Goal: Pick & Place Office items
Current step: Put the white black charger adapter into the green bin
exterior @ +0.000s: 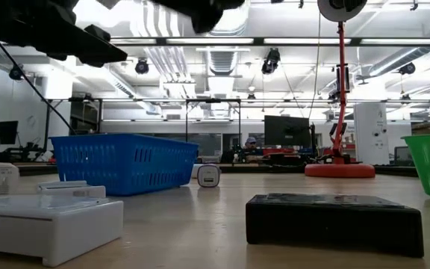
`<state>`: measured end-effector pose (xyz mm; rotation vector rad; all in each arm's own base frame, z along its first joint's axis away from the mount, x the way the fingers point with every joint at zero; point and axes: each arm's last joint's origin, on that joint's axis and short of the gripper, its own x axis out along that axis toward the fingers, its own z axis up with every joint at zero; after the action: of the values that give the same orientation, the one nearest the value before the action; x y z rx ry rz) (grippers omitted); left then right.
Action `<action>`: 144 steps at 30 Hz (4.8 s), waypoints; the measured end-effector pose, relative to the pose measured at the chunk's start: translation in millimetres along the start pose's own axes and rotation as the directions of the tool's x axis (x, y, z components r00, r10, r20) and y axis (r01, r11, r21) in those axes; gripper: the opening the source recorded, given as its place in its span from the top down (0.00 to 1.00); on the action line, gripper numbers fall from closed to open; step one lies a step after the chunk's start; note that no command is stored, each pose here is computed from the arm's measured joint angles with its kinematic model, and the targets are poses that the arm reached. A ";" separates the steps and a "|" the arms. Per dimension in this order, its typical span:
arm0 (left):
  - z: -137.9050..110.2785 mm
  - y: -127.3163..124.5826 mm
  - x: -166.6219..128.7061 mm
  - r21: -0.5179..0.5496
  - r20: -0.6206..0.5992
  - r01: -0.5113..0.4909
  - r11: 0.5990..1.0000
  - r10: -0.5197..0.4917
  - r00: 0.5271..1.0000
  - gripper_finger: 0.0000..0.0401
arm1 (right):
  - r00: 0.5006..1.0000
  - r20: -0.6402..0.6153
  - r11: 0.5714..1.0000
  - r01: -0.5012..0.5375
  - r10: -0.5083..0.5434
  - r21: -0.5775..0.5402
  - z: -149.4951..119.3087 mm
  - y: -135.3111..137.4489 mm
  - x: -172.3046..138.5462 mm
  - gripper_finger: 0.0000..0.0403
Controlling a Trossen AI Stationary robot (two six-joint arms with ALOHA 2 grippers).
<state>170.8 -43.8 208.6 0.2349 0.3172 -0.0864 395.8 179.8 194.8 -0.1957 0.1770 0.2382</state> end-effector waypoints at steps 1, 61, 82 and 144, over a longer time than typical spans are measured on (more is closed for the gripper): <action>-2.1 -0.4 0.2 0.000 0.010 -0.002 1.000 0.002 1.000 0.45 | 1.000 0.010 1.000 0.010 -0.010 -0.008 -1.0 -1.6 -6.8 0.69; -25.7 -5.5 1.5 0.042 0.157 -0.034 0.999 0.027 0.987 0.45 | 0.766 -0.541 0.796 0.545 -0.347 0.262 -28.1 46.9 -204.5 0.69; -23.0 -4.9 1.0 0.060 0.184 -0.047 0.997 0.035 0.982 0.45 | 0.483 -0.856 0.729 0.651 -0.184 0.211 -27.4 65.6 -216.4 0.69; -19.2 -4.2 0.2 0.144 0.223 -0.075 0.987 0.041 0.974 0.45 | 0.439 -0.895 0.677 0.636 0.077 0.371 -52.8 76.5 -213.8 0.69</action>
<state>164.8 -43.2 190.0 0.3819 0.0832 -0.0777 164.2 195.2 172.8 0.4406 1.2627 -0.3637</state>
